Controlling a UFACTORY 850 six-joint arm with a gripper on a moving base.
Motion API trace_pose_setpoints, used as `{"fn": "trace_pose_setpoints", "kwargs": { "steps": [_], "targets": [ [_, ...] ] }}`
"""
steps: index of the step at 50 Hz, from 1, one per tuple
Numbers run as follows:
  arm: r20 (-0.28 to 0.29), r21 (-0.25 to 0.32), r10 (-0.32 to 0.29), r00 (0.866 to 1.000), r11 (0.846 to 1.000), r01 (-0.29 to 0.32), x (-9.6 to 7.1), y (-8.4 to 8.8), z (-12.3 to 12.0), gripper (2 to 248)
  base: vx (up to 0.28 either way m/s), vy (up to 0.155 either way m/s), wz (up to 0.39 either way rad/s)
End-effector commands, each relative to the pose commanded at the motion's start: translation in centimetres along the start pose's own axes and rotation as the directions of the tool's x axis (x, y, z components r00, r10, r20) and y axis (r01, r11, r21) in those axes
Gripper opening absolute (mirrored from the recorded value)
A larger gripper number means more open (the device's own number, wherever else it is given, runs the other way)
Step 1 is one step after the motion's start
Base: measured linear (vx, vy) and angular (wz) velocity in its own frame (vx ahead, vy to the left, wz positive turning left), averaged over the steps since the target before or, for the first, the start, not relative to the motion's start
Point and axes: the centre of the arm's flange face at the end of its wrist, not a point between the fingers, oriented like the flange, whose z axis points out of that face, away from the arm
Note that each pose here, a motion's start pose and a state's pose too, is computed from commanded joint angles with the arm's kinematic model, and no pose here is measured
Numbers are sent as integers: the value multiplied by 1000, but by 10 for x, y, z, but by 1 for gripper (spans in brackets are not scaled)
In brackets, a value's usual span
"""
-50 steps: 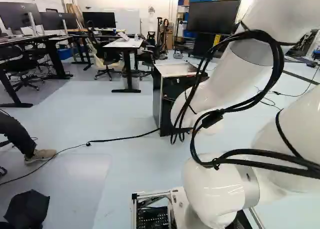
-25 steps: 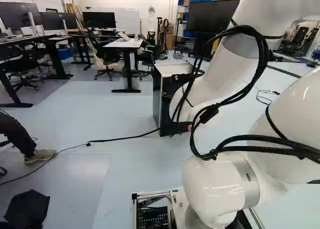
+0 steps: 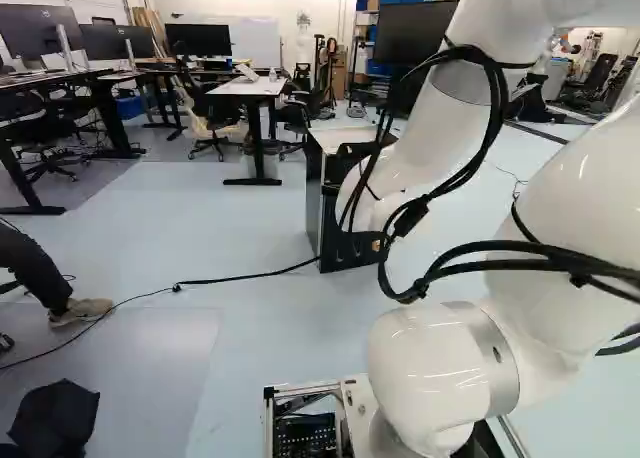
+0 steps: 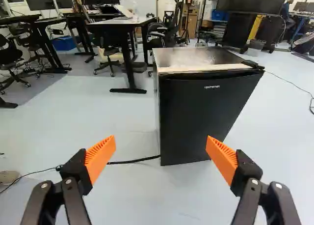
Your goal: Open the fridge door
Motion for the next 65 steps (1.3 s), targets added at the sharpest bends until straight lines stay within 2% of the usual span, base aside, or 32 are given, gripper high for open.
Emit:
{"fn": "trace_pose_setpoints", "kwargs": {
  "steps": [41,65],
  "targets": [
    [-1,3,-1,1000,1000,1,24,-1,61,247,0,0,0],
    [-6,23,1,1000,1000,0,32,-17,85,247,0,0,0]
  ]
}}
